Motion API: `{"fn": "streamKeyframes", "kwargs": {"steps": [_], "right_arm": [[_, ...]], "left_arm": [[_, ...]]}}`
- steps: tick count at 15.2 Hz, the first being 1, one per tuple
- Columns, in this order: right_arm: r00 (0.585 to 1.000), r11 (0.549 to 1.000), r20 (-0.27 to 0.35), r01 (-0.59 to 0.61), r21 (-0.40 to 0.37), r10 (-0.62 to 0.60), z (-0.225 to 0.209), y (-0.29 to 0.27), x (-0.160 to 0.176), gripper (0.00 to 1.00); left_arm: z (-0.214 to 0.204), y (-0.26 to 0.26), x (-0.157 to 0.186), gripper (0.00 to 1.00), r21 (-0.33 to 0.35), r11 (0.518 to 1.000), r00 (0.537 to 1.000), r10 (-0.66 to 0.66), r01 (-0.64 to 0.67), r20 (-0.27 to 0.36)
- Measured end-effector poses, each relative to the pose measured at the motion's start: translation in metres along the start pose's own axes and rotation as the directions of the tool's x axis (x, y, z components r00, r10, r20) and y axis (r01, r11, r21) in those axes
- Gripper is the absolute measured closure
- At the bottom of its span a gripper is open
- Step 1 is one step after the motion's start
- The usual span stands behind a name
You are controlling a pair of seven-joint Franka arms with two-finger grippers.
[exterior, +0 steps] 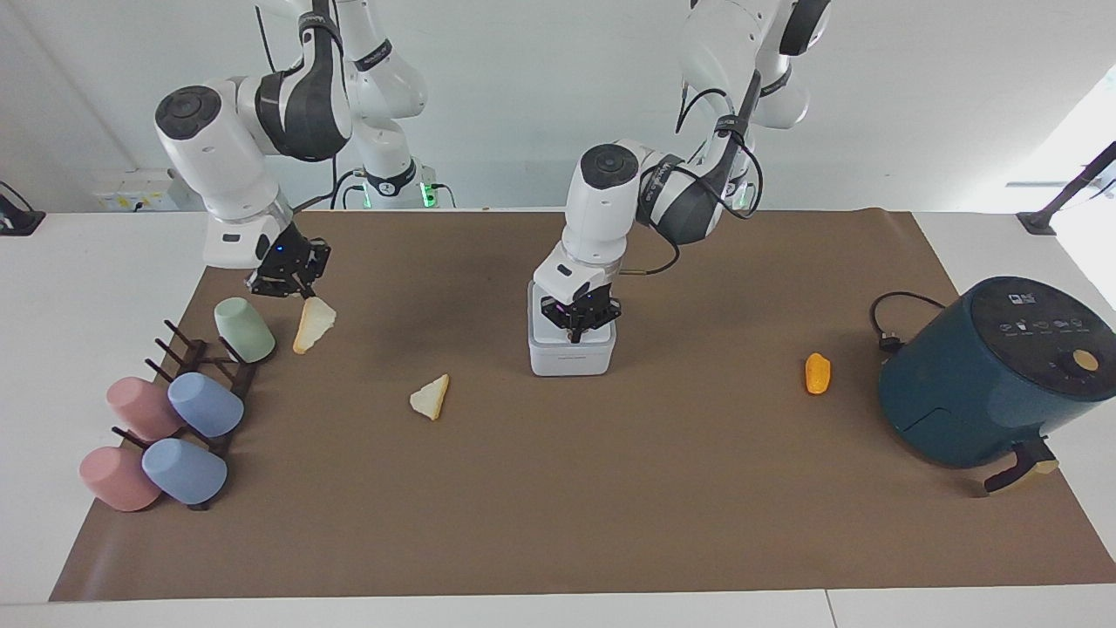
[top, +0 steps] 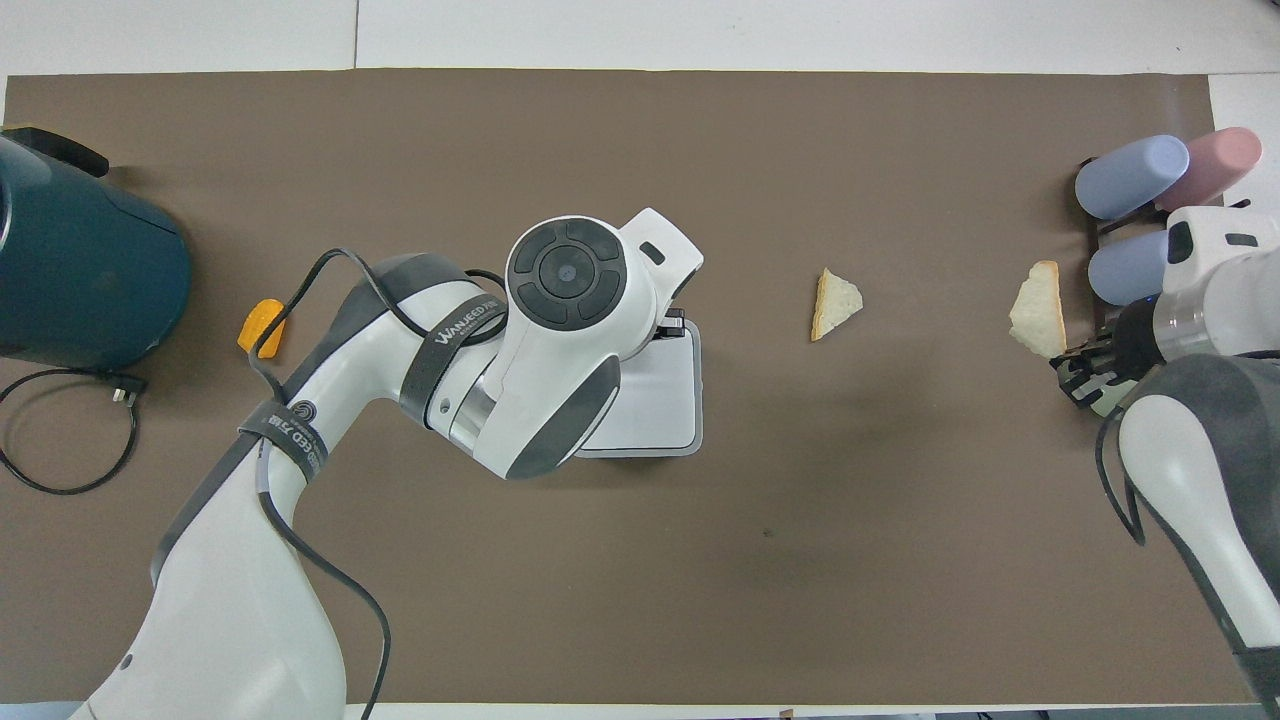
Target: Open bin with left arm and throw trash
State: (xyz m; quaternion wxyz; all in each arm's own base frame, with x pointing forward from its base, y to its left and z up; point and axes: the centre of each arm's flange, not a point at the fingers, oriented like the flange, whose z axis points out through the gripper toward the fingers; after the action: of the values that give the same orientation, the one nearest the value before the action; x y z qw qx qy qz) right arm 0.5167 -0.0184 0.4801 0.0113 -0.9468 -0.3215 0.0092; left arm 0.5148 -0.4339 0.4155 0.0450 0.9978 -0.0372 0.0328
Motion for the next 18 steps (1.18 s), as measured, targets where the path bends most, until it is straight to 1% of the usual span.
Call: {"fn": "streamKeyframes", "kwargs": {"steps": [3,8,11,12,14,18], "right_arm": [[0.999,0.999,-0.010,-0.034,0.010,0.035,-0.011,-0.006,-0.004,0.96],[0.997,0.997,-0.015,-0.074,0.020,0.074,-0.012,-0.007,-0.004,0.96],[0.996,0.996,-0.015,-0.084,0.021,0.084,-0.012,-0.007,-0.004,0.96],[0.996,0.996,-0.015,-0.084,0.021,0.085,-0.012,-0.007,-0.004,0.96],[0.996,0.996,-0.015,-0.084,0.021,0.085,-0.012,-0.007,-0.004,0.96],[0.996,0.996,-0.015,-0.085,0.021,0.085,-0.012,-0.007,-0.004,0.96]], "left_arm": [[0.000,-0.001,-0.002,0.99,-0.004,1.000,1.000,0.001,-0.001,-0.009],[0.000,-0.002,-0.004,0.99,-0.012,1.000,1.000,0.002,-0.002,-0.022],[-0.002,-0.004,-0.003,0.99,-0.009,1.000,1.000,0.000,0.000,-0.021],[-0.004,-0.007,-0.003,0.99,0.000,1.000,1.000,-0.005,0.005,-0.011],[-0.020,-0.017,-0.002,0.99,0.009,1.000,0.999,-0.029,0.029,0.014],[-0.080,-0.038,0.002,0.99,0.007,0.997,0.996,-0.075,0.075,0.045]]}}
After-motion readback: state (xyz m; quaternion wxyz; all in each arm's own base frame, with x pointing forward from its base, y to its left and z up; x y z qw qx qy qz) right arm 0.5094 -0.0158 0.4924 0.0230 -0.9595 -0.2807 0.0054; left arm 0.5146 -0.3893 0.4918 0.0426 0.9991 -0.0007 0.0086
